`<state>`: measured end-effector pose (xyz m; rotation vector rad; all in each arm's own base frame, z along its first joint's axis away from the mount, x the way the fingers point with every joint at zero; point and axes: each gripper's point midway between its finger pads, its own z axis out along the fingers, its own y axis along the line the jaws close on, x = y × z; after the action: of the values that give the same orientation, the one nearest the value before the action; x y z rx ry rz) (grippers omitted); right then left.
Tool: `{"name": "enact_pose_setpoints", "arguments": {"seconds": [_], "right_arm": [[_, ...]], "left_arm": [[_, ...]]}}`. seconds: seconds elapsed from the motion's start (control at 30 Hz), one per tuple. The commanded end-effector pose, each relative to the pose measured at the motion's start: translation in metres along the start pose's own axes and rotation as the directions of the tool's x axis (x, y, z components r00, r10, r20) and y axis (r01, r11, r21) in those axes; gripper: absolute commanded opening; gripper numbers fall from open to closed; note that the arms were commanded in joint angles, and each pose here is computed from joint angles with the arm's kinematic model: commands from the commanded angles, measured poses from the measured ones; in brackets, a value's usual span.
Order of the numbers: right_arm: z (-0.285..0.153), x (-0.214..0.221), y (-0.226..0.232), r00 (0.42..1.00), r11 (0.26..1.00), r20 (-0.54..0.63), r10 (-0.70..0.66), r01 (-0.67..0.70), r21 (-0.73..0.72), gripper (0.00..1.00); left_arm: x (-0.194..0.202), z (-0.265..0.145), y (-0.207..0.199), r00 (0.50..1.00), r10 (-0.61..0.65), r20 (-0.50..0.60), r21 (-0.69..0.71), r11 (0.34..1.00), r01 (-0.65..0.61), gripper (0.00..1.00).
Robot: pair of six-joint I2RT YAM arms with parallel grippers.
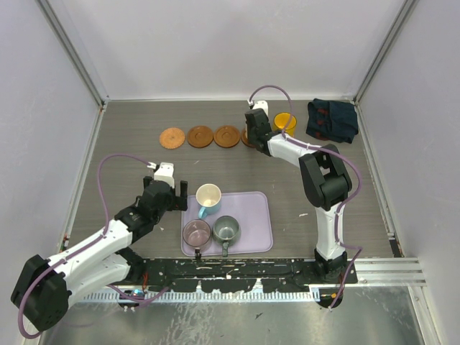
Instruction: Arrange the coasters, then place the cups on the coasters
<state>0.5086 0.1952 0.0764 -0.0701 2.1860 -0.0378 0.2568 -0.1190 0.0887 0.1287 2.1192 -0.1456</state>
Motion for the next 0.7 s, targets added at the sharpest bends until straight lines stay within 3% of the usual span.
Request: {"name": "enact_pose_setpoints", "arguments": {"seconds": [0.0, 0.67], "right_arm": [[-0.015, -0.055, 0.008, 0.988, 0.998, 0.142, 0.067, -0.064, -0.027, 0.38], [-0.031, -0.043, 0.006, 0.988, 0.998, 0.144, 0.063, -0.064, 0.002, 0.43]], "left_arm": [[-0.03, -0.001, -0.008, 0.996, -0.041, 0.085, 0.024, 0.999, 0.039, 0.93], [-0.029, -0.006, -0.006, 0.995, -0.05, 0.084, 0.025, 0.999, 0.048, 0.93]]}}
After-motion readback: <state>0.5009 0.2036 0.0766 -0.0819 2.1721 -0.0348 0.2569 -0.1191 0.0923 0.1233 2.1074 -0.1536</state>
